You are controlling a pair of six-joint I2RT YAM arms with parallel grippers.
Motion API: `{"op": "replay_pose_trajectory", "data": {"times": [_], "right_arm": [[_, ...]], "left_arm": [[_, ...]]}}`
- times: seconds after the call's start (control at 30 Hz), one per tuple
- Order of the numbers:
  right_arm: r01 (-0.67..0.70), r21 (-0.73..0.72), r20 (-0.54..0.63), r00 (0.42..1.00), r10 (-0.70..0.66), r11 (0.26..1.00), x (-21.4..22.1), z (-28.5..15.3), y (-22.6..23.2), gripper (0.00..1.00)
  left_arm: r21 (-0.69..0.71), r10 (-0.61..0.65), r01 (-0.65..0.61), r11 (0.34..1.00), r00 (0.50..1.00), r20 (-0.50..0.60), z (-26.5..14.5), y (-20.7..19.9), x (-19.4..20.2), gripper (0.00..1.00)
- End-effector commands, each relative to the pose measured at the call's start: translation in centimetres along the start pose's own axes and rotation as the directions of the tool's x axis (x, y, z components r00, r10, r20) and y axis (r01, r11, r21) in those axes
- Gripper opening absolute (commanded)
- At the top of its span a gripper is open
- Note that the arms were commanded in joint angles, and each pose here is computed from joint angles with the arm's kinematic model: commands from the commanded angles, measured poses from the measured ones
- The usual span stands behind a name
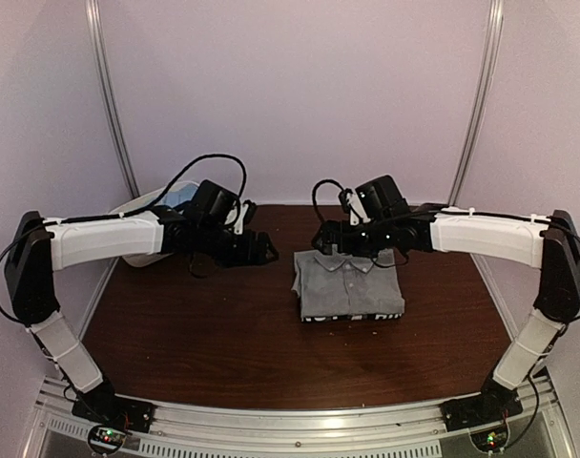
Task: Fold and stack the long sleeve shirts
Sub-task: Move the square-folded shirt to the corner of the board.
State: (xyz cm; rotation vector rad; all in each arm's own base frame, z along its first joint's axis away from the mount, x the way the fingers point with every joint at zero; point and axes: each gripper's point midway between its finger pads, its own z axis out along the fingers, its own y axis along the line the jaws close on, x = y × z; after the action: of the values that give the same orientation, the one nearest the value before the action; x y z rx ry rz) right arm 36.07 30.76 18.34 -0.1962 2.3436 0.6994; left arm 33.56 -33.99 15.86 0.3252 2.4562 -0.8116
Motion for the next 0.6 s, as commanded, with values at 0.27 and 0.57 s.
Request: {"op": "replay_pose_trajectory", "data": {"times": [0.27,0.57], "right_arm": [[0.014,-0.161,-0.056,0.998,-0.024,0.987,-2.0,8.9,6.3,1.0],[-0.058,-0.209,-0.132,0.991,0.031,0.976,0.2,14.9,7.5,1.0]], "left_arm": [[-0.028,0.025,-0.02,0.999,0.986,0.167,-6.8,2.4,-2.0,0.81],[-0.037,0.015,-0.008,0.999,0.984,0.178,-8.1,4.0,-1.7,0.81]]}}
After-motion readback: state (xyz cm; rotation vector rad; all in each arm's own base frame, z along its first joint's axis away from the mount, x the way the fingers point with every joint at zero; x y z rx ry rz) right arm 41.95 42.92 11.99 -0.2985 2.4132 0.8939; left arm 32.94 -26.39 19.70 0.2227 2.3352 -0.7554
